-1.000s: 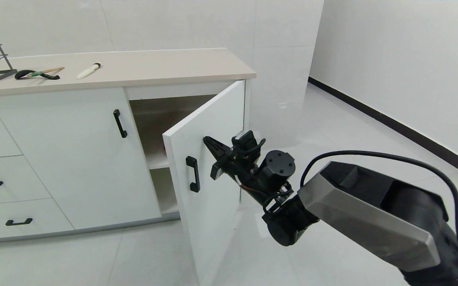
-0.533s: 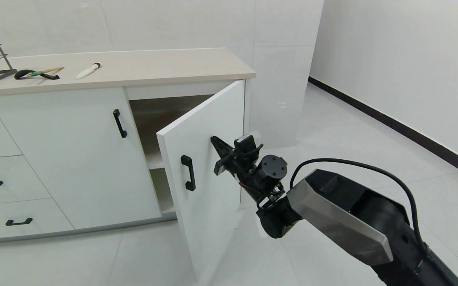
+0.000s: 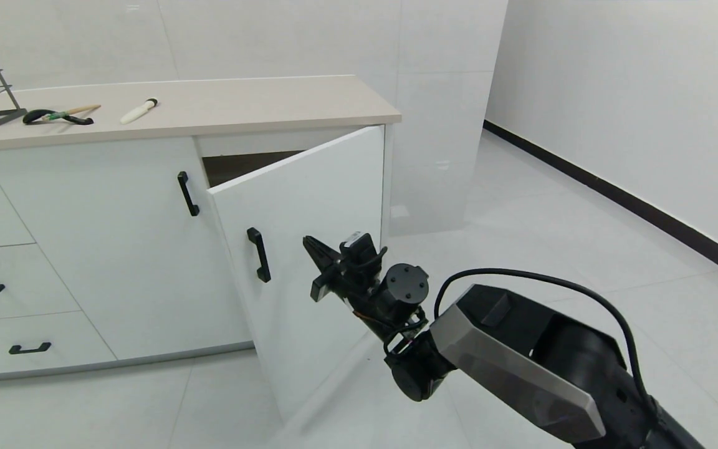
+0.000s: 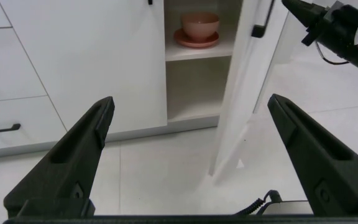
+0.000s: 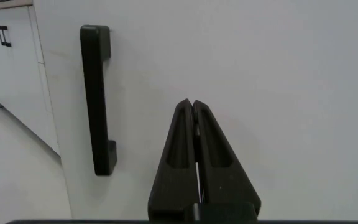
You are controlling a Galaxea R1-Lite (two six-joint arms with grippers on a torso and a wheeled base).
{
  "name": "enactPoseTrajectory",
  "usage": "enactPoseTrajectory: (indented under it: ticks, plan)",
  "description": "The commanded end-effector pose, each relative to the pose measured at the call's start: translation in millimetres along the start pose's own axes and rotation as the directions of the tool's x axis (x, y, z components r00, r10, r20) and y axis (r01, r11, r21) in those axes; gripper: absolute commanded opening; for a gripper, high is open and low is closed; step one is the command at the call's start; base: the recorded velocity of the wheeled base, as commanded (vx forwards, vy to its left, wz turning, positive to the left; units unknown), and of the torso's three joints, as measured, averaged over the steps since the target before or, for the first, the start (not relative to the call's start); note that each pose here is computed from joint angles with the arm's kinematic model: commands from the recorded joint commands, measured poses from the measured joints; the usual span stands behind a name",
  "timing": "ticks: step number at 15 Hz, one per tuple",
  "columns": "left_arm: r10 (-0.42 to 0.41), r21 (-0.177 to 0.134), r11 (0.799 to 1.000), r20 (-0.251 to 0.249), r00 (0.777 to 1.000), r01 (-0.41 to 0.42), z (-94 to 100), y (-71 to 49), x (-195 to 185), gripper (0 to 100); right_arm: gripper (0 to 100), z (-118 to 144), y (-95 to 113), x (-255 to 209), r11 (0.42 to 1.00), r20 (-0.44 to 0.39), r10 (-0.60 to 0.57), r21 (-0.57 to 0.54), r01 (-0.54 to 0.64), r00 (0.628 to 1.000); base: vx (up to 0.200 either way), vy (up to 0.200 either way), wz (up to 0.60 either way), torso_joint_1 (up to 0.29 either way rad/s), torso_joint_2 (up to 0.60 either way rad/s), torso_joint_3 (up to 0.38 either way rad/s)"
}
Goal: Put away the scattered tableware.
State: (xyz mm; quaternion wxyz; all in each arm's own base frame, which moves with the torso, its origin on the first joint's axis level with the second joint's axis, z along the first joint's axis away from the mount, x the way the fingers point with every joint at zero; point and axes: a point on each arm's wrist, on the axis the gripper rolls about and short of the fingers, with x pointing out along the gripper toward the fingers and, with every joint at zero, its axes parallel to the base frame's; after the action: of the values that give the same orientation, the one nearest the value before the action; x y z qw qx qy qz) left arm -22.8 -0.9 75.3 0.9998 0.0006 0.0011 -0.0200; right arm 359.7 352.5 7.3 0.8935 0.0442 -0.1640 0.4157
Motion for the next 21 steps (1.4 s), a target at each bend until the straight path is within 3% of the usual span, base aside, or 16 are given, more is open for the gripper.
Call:
enactPoseTrajectory:
  ticks: [1, 3, 5, 7, 10, 12, 14, 17, 19, 20, 21]
  plan:
    - [0.000, 0.000, 1.000, -0.001, 1.000, 0.000, 0.0, 0.0, 0, 100, 0, 45, -24, -18, 0.999, -0.046, -0.048, -0.016, 0.047, 0.998, 0.000, 0.000, 0.00, 0.000, 0.00, 0.000]
    - [0.000, 0.000, 1.000, -0.001, 1.000, 0.000, 0.0, 0.0, 0, 100, 0, 87, -21, -52, 0.999, -0.128, -0.052, -0.009, 0.052, 0.990, 0.000, 0.000, 0.00, 0.000, 0.00, 0.000]
    - [0.000, 0.000, 1.000, -0.001, 1.000, 0.000, 0.0, 0.0, 0, 100, 0, 122, -18, -80, 0.998, -0.158, -0.056, -0.007, 0.056, 0.986, 0.000, 0.000, 0.00, 0.000, 0.00, 0.000]
    - [0.000, 0.000, 1.000, -0.001, 1.000, 0.000, 0.0, 0.0, 0, 100, 0, 196, -19, -145, 0.996, -0.152, -0.089, -0.019, 0.087, 0.984, 0.000, 0.000, 0.00, 0.000, 0.00, 0.000]
    - [0.000, 0.000, 1.000, -0.001, 1.000, 0.000, 0.0, 0.0, 0, 100, 0, 250, -28, -241, 0.974, -0.138, -0.221, -0.072, 0.213, 0.965, 0.000, 0.000, 0.00, 0.000, 0.00, 0.000]
    - [0.000, 0.000, 1.000, 0.001, 1.000, 0.000, 0.0, 0.0, 0, 100, 0, 277, -31, -293, 0.942, -0.057, -0.316, -0.141, 0.306, 0.947, 0.000, 0.000, 0.00, 0.000, 0.00, 0.000]
    - [0.000, 0.000, 1.000, 0.001, 1.000, 0.000, 0.0, 0.0, 0, 100, 0, 309, -31, -322, 0.885, 0.112, -0.401, -0.210, 0.416, 0.909, 0.000, 0.000, 0.00, 0.000, 0.00, 0.000]
    - [0.002, 0.002, 1.000, -0.001, 1.000, -0.002, 0.0, 0.0, 0, 100, 0, 333, -13, -362, 0.792, 0.266, -0.494, -0.255, 0.555, 0.827, 0.000, 0.000, 0.00, 0.000, 0.00, 0.000]
    - [0.003, 0.002, 1.000, 0.001, 1.000, -0.003, 0.0, 0.1, 0, 100, 0, 336, 9, -388, 0.748, 0.287, -0.549, -0.250, 0.615, 0.785, 0.000, 0.000, 0.00, 0.000, 0.00, 0.000]
    - [0.003, 0.002, 1.000, 0.001, 1.000, -0.003, 0.0, 0.1, 0, 100, 0, 331, 27, -405, 0.741, 0.282, -0.561, -0.247, 0.624, 0.778, 0.000, 0.000, 0.00, 0.000, 0.00, 0.000]
    - [0.002, 0.002, 1.000, 0.001, 1.000, -0.002, 0.0, 0.0, 0, 100, 0, 320, 40, -419, 0.775, 0.237, -0.551, -0.211, 0.596, 0.800, 0.000, 0.000, 0.00, 0.000, 0.00, 0.000]
